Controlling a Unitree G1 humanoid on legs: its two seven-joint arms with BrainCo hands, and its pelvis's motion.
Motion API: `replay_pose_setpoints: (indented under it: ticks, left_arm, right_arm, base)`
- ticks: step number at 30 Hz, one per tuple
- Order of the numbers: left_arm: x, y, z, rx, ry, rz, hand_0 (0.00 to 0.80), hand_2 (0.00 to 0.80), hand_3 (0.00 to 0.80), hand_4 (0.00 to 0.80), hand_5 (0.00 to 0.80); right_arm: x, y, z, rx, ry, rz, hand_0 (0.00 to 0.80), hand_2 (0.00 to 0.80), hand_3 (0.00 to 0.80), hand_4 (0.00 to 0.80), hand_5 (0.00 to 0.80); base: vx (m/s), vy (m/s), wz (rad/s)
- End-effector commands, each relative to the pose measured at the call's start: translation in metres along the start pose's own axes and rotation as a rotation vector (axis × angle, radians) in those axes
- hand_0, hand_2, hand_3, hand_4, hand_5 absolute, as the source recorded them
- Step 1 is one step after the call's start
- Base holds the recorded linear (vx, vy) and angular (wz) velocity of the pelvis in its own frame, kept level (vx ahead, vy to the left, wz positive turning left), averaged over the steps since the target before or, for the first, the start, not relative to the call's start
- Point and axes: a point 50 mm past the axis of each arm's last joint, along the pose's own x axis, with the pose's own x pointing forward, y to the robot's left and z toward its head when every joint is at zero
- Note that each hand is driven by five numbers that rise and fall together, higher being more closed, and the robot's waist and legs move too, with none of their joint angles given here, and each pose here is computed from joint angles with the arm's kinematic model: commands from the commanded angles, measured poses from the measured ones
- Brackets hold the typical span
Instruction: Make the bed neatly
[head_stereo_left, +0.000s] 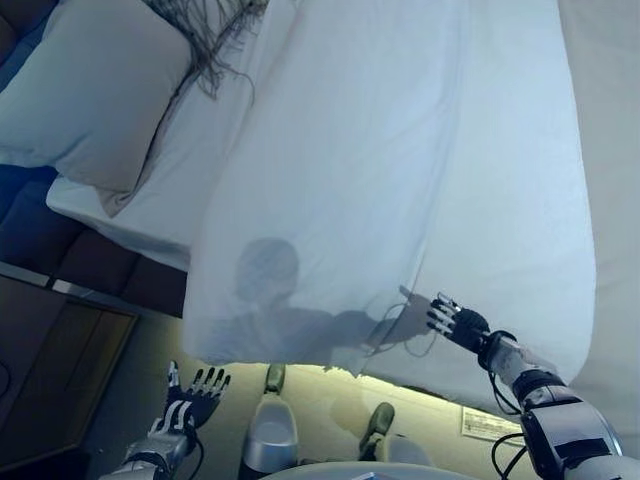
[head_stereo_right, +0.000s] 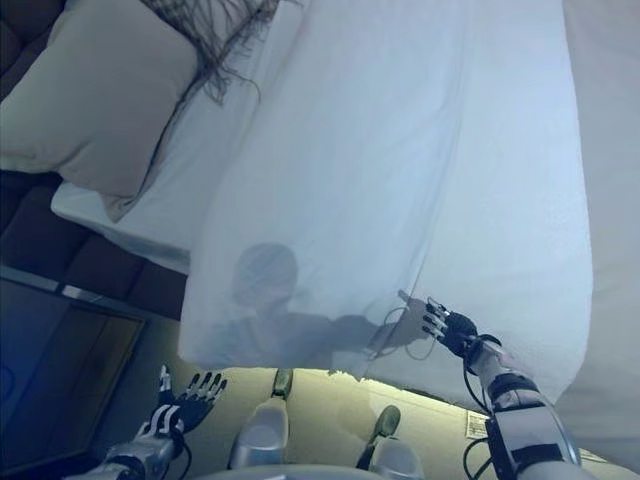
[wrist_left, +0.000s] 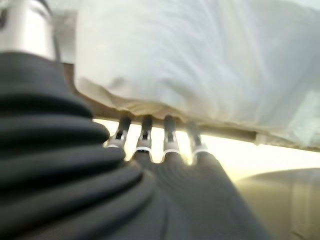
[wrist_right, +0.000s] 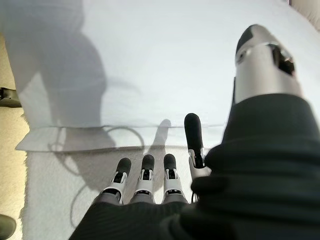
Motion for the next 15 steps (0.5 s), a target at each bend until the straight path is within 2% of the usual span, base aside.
replay_pose_setpoints:
  ticks: [1,10,12,15]
  left_arm:
    - [0.001,0.002,-0.008,0.03,0.047,0.028,0.0,0.0,0.0,0.0,0.0]
    - [-0.01,0.025,-0.026,0.124,0.17,0.057,0.0,0.0,0.0,0.0,0.0]
    - [-0.011,0.024,-0.037,0.213,0.26,-0.042,0.0,0.0,0.0,0.0,0.0]
    - [-0.01,0.016,-0.049,0.267,0.299,-0.202,0.0,0.0,0.0,0.0,0.0]
  right_arm:
    - [0.009,0.021,0.017,0.009,-0.066,0.066,0.0,0.0,0.0,0.0,0.0]
    - [0.01,0.021,0.004,0.066,-0.066,0.066,0.0,0.0,0.0,0.0,0.0]
    - [0.009,0.021,0.002,0.078,-0.062,0.064,0.0,0.0,0.0,0.0,0.0]
    - [0.004,0.012,-0.01,0.078,-0.05,0.057,0.0,0.0,0.0,0.0,0.0]
  base:
    - [0.01,-0.053,0.01]
    - [0.009,-0.048,0.01]
    - [0.021,-0.045,0.0]
    - [0.004,-0.01,0.0]
